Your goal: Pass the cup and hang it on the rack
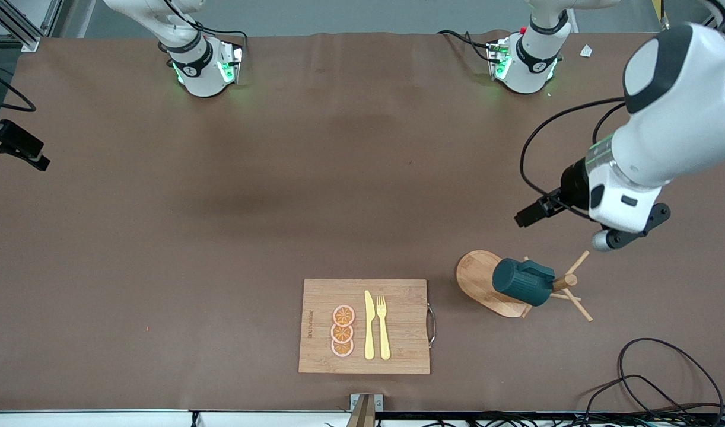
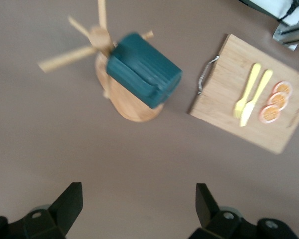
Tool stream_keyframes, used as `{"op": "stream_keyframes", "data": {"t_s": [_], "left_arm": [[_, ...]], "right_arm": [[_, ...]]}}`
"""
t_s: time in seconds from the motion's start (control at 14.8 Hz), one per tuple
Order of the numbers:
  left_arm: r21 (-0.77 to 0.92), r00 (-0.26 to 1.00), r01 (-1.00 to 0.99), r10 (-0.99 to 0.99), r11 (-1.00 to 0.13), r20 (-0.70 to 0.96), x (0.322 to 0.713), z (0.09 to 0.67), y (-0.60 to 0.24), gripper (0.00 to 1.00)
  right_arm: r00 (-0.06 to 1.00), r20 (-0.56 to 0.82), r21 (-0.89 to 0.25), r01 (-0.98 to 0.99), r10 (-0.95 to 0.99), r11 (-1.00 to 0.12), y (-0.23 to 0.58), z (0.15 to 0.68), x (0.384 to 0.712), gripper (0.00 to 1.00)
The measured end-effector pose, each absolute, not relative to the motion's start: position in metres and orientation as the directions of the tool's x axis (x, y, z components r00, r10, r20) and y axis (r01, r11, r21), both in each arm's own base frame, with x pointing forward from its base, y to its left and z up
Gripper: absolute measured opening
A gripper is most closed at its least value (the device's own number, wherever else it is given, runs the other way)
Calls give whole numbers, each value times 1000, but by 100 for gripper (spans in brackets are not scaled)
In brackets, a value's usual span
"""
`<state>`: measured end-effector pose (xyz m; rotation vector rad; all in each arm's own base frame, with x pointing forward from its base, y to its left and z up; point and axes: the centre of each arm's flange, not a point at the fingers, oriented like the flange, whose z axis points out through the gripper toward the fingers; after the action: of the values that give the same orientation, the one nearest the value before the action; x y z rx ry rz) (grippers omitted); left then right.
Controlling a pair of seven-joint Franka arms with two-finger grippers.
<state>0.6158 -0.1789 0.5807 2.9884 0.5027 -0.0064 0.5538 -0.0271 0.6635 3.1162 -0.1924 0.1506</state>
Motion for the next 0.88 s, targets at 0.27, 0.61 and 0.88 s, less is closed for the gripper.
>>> {"op": "stream_keyframes", "data": {"t_s": [0.27,0.61,0.88], "left_arm": [[-23,994,94,92,-995,57,586,636,-135,100],[-81,1000,4,5,-997,-11,535,654,-103,100],[-56,999,14,16,-998,-30,502,650,-96,100]], "right_arm": [[988,98,10,-123,-122,-992,-27,664,554,100],[988,98,10,-123,-122,-992,-27,664,554,100],[988,98,10,-123,-122,-992,-27,664,554,100]]}}
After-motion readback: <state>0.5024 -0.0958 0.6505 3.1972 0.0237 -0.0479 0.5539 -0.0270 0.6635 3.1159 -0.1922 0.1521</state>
